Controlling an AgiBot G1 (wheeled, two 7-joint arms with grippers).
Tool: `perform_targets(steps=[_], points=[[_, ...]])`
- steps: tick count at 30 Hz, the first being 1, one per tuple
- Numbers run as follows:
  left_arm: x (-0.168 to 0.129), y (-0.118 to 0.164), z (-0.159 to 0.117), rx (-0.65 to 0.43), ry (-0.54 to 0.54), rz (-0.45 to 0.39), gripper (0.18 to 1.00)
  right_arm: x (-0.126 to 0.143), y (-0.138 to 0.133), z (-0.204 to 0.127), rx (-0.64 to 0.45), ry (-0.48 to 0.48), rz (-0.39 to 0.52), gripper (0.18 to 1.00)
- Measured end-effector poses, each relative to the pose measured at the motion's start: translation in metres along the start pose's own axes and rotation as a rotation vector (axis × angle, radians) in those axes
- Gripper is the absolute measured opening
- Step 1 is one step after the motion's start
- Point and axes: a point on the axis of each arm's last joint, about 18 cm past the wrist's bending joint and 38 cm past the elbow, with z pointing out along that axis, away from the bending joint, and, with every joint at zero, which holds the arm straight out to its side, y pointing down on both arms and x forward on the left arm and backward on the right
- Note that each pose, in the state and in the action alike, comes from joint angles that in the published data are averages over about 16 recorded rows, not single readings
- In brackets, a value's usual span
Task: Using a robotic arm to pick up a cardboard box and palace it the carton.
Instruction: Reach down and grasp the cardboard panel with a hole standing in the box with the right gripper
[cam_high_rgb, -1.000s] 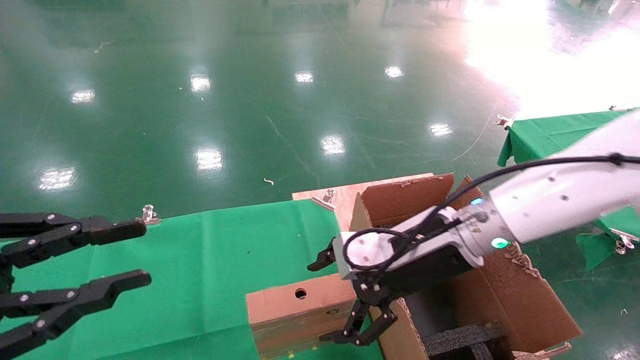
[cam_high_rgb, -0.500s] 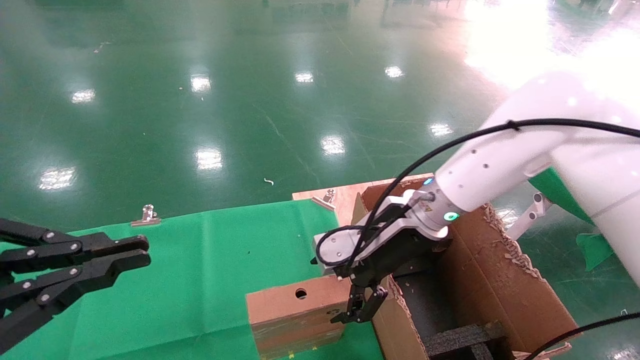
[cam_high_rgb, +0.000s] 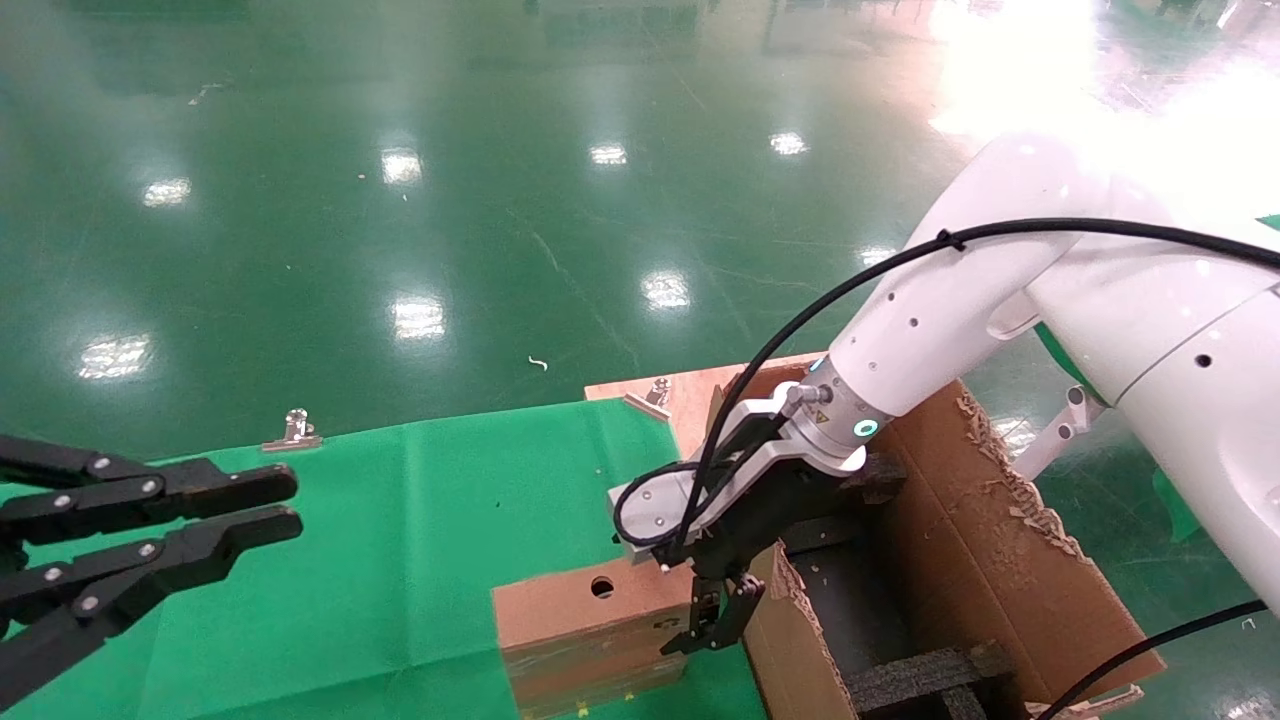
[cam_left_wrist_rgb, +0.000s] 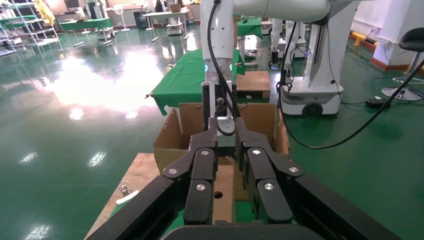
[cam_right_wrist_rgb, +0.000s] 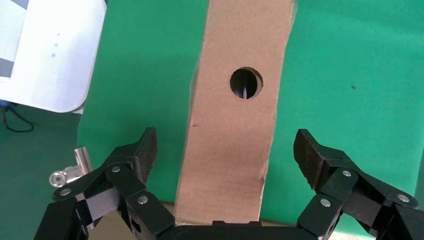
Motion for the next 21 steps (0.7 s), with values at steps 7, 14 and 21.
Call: perform_targets(steps=[7,14,21], points=[[0.0000,0.0000,0.0000,0.000,0.000,0.000,0.304,0.0001,-0.0004,0.0002,0.001,0.000,-0.001,0.968],[0.0000,0.0000,0.0000,0.000,0.000,0.000,0.429,-0.0008,-0.0002,-0.0001,0.005,0.002,0.001,0.893],[0.0000,0.0000,0.0000,0.000,0.000,0.000,0.590,-0.0014,0.0000,-0.0003,0.007,0.003,0.002,0.770]])
